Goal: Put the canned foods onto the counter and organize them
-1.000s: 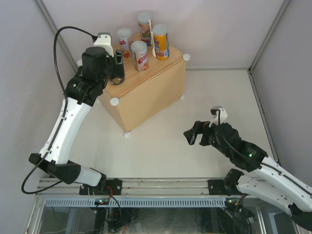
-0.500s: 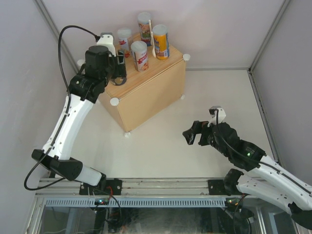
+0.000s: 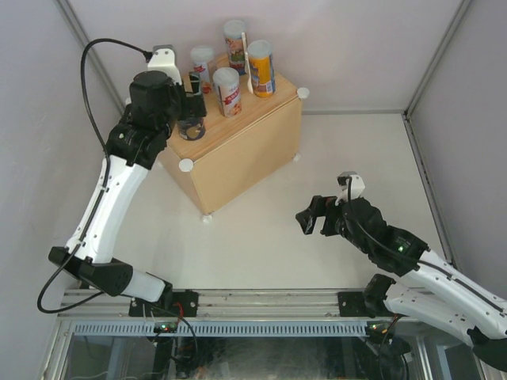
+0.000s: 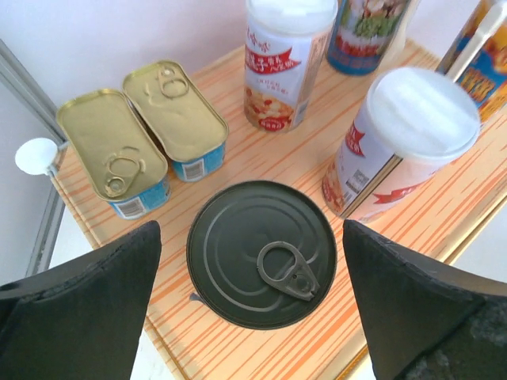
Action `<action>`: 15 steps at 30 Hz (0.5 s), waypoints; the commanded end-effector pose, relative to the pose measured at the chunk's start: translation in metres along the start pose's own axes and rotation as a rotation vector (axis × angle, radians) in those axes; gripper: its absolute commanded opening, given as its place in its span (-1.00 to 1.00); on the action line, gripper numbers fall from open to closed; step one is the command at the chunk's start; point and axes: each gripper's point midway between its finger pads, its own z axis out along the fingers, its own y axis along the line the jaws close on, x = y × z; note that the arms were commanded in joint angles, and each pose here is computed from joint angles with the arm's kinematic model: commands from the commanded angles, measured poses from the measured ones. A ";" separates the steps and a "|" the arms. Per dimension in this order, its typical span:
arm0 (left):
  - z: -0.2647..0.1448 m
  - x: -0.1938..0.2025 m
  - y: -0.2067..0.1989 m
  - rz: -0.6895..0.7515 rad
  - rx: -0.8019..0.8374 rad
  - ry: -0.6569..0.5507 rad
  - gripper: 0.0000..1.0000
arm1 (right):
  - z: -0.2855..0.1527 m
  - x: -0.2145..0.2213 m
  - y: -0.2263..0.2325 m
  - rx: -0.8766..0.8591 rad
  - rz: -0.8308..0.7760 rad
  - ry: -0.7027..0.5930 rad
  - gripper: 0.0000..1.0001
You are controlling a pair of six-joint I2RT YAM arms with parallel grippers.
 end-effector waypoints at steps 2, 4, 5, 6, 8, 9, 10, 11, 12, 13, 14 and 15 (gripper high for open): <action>-0.026 -0.052 0.008 -0.079 0.004 -0.178 0.99 | -0.003 -0.023 0.015 -0.040 0.017 -0.064 0.94; -0.029 -0.054 0.009 -0.084 0.002 -0.184 1.00 | -0.003 -0.023 0.015 -0.041 0.017 -0.067 0.94; -0.031 -0.056 0.010 -0.093 0.003 -0.194 1.00 | -0.004 -0.024 0.015 -0.038 0.017 -0.070 0.94; -0.035 -0.060 0.010 -0.106 0.005 -0.207 1.00 | -0.004 -0.025 0.014 -0.035 0.016 -0.071 0.94; -0.045 -0.066 0.012 -0.139 0.013 -0.240 0.99 | -0.005 -0.026 0.012 -0.027 0.008 -0.078 0.94; -0.053 -0.070 0.013 -0.160 0.020 -0.263 0.99 | -0.005 -0.027 0.011 -0.023 0.001 -0.081 0.94; -0.062 -0.073 0.016 -0.186 0.028 -0.284 0.99 | -0.004 -0.028 0.010 -0.019 -0.009 -0.088 0.95; -0.073 -0.079 0.017 -0.212 0.038 -0.312 0.99 | -0.004 -0.030 0.008 -0.006 -0.022 -0.097 0.95; -0.077 -0.075 0.018 -0.225 0.043 -0.316 0.99 | -0.002 -0.034 0.006 0.010 -0.031 -0.115 0.95; -0.085 -0.072 0.020 -0.240 0.047 -0.325 0.99 | 0.000 -0.037 0.000 0.042 -0.044 -0.137 0.97; -0.093 -0.069 0.022 -0.256 0.051 -0.337 0.99 | 0.002 -0.041 -0.007 0.085 -0.051 -0.162 0.98; -0.096 -0.061 0.024 -0.264 0.046 -0.335 0.99 | 0.004 -0.044 -0.016 0.138 -0.053 -0.183 1.00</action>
